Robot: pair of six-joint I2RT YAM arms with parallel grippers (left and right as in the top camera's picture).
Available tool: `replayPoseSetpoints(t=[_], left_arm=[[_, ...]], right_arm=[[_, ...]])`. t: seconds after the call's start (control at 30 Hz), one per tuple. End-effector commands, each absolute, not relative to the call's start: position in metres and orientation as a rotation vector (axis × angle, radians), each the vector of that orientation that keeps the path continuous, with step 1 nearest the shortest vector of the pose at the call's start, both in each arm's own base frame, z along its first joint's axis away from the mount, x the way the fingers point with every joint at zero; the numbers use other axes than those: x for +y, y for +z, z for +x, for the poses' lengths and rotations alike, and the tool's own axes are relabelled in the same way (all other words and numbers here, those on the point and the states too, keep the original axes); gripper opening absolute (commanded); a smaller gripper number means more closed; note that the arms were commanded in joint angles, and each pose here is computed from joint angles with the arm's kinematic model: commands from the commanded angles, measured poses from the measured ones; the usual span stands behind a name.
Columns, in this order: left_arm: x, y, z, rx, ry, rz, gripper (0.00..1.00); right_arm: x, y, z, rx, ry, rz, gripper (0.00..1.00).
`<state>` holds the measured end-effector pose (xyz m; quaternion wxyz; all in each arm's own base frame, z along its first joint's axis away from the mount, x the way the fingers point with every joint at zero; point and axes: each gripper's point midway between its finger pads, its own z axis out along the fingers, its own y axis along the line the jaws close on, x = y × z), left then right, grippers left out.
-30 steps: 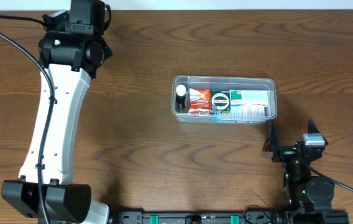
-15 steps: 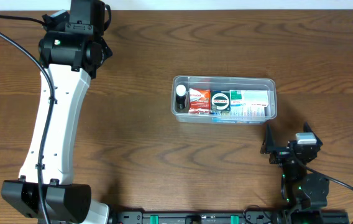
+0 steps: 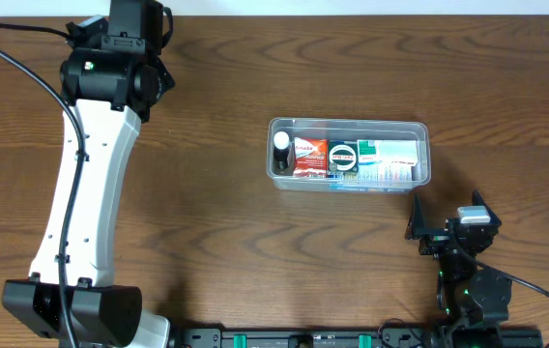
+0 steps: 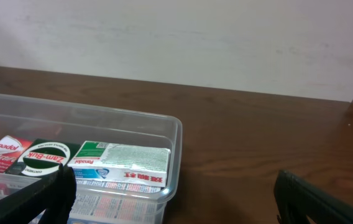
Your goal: Pack container
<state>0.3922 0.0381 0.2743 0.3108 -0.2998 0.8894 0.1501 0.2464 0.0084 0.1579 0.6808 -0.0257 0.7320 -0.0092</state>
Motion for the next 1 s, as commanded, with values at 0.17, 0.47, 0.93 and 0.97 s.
replayPoseSetpoints(t=[0.17,0.47,0.93,0.97], left_arm=[[0.042,0.281,0.391,2.328,0.411,-0.793,0.98],[0.042,0.281,0.391,2.328,0.411,-0.793,0.98],[0.044,0.306,0.359,2.28,0.353,-0.795,0.98],[0.044,0.31,0.354,2.272,0.348,-0.796,0.98]], right_arm=[[0.008,0.157,0.246,1.641,-0.031,-0.071,0.99],[0.008,0.157,0.246,1.641,-0.031,-0.071,0.99],[0.008,0.157,0.246,1.641,-0.031,-0.071,0.99],[0.008,0.157,0.246,1.641,-0.031,-0.071,0.99]])
